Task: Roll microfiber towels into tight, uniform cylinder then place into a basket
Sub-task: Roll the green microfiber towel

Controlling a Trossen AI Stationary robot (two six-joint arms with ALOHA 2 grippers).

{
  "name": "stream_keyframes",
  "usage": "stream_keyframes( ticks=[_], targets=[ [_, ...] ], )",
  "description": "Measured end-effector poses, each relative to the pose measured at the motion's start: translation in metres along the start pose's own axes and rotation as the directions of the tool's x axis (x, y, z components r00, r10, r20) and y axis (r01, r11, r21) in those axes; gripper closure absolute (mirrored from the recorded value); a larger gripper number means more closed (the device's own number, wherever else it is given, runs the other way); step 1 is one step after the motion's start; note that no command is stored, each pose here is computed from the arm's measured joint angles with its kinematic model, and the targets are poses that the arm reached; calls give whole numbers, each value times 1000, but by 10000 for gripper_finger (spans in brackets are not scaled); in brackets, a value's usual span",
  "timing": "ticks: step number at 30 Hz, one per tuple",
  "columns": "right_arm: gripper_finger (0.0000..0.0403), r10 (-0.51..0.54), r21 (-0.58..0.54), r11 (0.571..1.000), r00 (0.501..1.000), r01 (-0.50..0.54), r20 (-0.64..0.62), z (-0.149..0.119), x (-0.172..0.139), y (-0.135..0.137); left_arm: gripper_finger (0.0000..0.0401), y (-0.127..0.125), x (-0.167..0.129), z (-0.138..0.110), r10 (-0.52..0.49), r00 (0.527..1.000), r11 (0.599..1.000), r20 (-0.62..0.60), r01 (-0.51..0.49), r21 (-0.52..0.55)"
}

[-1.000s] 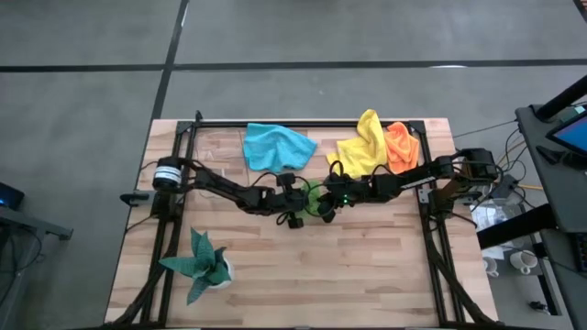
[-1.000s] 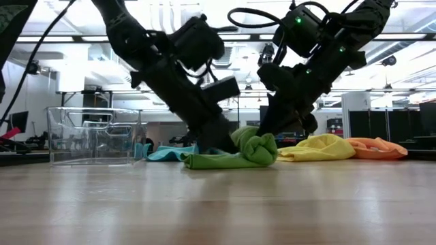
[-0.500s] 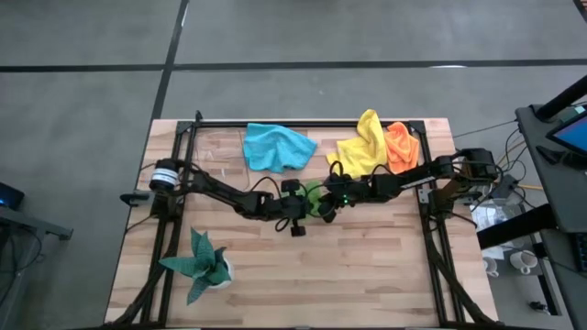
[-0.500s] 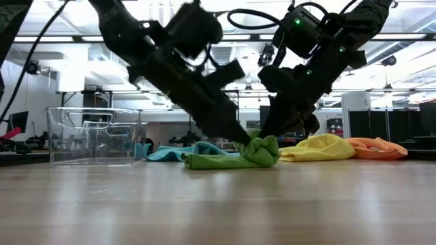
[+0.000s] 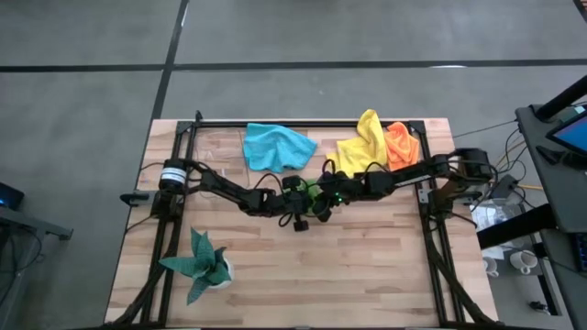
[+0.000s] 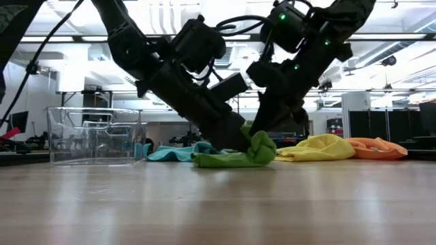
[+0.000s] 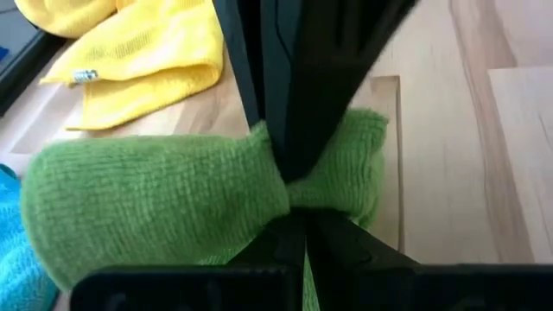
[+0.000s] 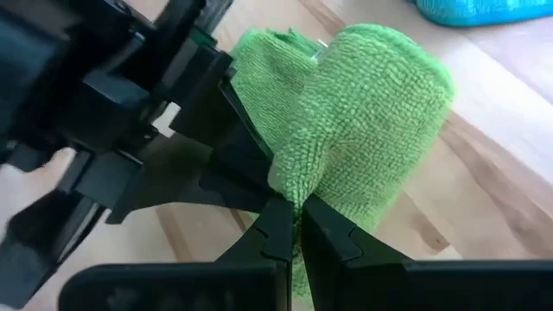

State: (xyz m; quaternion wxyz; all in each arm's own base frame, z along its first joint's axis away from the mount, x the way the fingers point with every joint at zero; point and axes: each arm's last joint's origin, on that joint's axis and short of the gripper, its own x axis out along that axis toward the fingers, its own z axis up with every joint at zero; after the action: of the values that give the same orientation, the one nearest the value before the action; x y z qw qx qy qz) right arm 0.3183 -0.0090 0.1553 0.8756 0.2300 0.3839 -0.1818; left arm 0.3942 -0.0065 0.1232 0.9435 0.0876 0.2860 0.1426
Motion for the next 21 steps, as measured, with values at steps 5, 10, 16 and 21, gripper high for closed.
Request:
stream_keyframes(
  ticks=[5,10,16,21],
  targets=[
    [394,-12,-32,999,1000,11,-18,6,9,5,401,0,0,-4,3,1000,1000,-13,-3,3],
    [394,-36,-58,998,999,33,-40,14,6,7,401,6,-13,0,60,995,998,-81,-57,37],
    [394,-46,-57,997,998,43,-44,14,6,5,401,12,-29,6,69,986,996,-150,-60,68],
    [394,-47,-57,997,998,44,-46,13,7,5,401,19,-42,9,134,972,988,-193,-117,100]
  ],
)
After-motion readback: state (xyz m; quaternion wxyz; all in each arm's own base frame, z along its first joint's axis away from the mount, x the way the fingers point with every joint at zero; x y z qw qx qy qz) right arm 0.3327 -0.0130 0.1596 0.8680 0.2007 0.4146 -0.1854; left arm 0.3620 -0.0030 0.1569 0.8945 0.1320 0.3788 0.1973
